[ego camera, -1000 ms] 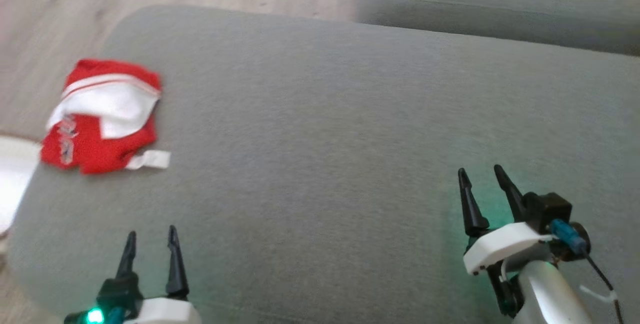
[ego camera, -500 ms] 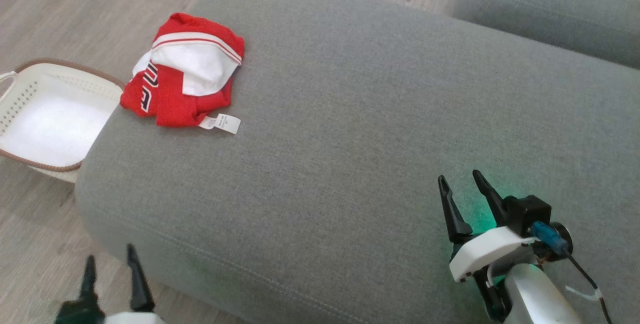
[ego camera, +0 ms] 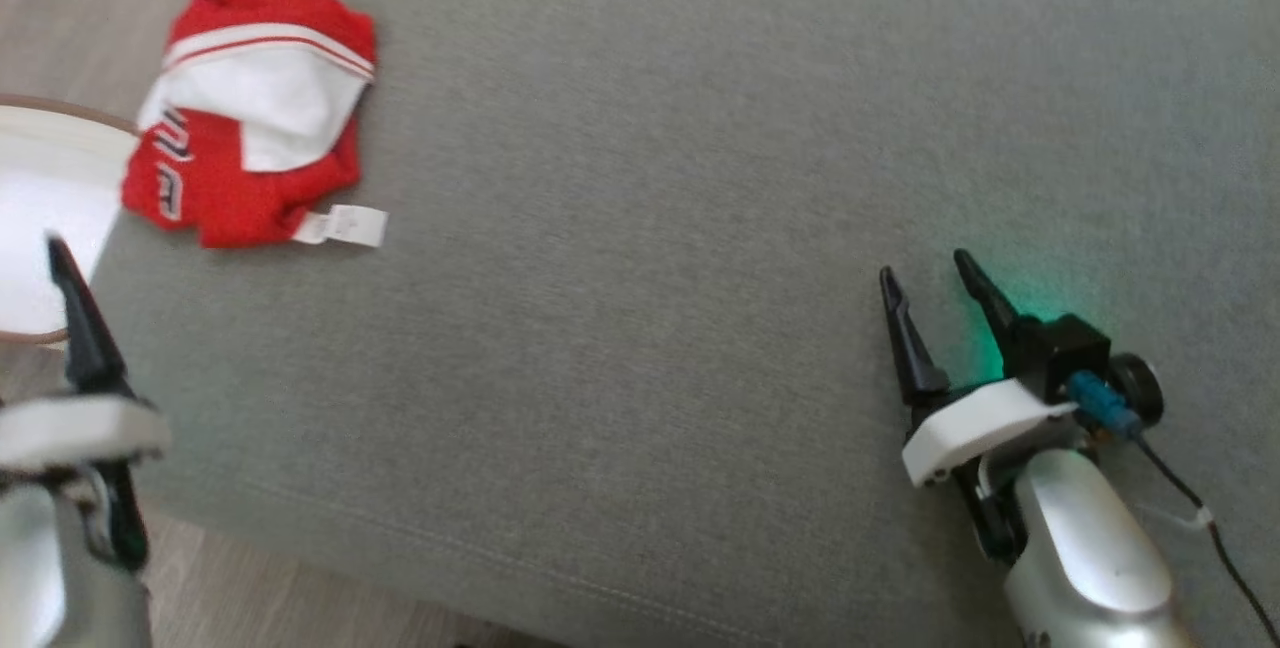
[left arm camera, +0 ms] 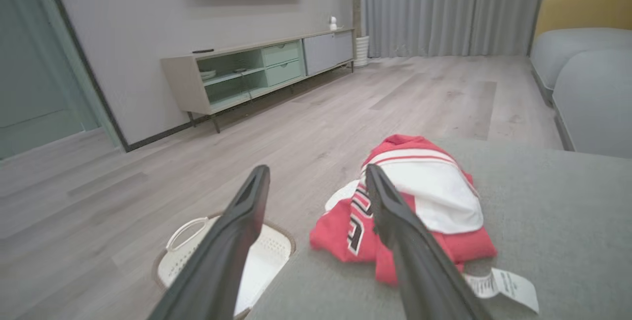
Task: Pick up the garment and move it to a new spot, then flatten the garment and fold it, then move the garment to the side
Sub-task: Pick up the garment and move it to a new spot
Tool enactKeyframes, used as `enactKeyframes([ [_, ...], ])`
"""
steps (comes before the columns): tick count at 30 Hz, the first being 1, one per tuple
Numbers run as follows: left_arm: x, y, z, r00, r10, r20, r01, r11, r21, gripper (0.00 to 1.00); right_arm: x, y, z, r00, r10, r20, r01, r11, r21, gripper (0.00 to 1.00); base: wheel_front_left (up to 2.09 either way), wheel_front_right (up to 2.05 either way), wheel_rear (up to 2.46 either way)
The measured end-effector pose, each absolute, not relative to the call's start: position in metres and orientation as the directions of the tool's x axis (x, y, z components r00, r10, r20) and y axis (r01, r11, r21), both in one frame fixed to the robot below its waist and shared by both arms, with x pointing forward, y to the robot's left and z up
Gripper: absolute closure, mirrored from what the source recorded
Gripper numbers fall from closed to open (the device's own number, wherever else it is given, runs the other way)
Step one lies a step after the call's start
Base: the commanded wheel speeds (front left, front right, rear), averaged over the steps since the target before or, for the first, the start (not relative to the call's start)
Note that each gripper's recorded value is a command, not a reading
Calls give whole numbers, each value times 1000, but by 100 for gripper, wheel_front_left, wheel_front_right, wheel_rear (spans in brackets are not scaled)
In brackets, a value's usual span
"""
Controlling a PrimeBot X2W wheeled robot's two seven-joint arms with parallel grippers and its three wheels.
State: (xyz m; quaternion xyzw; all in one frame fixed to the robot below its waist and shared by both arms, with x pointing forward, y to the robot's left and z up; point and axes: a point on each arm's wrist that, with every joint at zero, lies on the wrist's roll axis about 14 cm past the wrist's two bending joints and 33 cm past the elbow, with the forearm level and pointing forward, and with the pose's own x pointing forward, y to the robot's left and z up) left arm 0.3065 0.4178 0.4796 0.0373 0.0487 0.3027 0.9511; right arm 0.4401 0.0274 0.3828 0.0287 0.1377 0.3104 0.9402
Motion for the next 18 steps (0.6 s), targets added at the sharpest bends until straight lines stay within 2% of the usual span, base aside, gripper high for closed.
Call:
enactKeyframes([
  [3,343,419,481,845,530,-74,-520,846,117,0,450,16,377,789,564,-243,-547,825,140,0,0,0,0],
  [9,406,402,452,887,427,-174,-412,904,116,0,467,-2,373,824,520,-225,-503,854,133,0,0,0,0],
  [14,436,382,414,888,354,-292,-342,935,93,0,478,-12,370,843,494,-212,-476,869,131,0,0,0,0],
  [18,446,378,387,857,336,-391,-335,939,73,0,485,-18,367,854,479,-202,-462,877,128,0,0,0,0],
])
